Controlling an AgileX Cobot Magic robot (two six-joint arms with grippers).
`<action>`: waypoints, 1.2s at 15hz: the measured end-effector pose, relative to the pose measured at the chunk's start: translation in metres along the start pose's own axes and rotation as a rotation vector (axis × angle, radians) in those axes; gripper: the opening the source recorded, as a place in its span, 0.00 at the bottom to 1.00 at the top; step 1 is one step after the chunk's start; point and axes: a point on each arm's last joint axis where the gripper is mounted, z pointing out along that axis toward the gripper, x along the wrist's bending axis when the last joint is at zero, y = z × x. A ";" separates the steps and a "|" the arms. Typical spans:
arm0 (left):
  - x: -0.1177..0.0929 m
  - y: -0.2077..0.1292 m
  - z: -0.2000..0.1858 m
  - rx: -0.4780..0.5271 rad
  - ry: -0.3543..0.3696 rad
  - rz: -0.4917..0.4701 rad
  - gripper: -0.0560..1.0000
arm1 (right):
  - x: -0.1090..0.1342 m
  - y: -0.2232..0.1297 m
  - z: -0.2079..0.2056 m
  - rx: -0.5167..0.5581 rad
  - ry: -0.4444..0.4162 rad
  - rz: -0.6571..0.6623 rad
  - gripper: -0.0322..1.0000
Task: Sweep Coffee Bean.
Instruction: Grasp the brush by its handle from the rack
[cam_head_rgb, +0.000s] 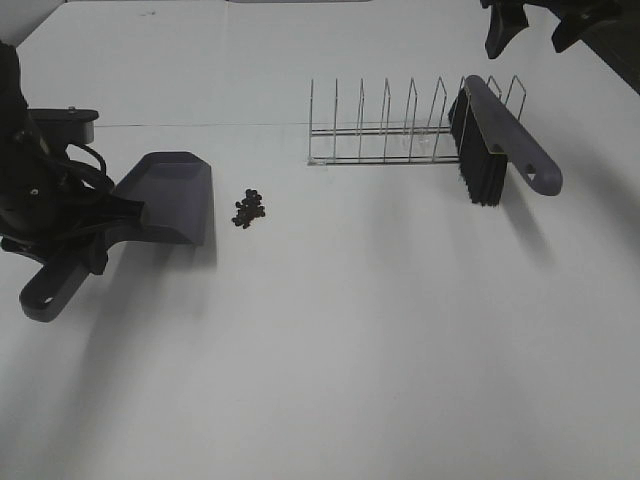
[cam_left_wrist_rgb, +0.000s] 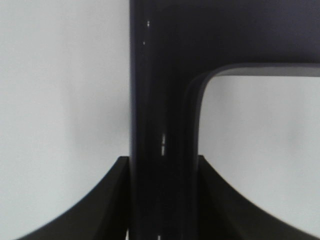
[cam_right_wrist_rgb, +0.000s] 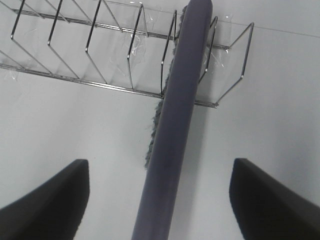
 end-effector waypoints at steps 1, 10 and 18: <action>0.000 0.000 0.000 0.003 0.001 0.000 0.35 | 0.000 0.003 0.009 0.008 0.001 0.003 0.64; 0.001 -0.002 0.000 0.021 0.007 0.001 0.35 | 0.001 -0.001 0.080 0.090 0.018 0.013 0.62; 0.001 -0.002 0.000 0.021 0.007 0.001 0.35 | 0.002 -0.008 0.120 0.087 0.011 0.009 0.62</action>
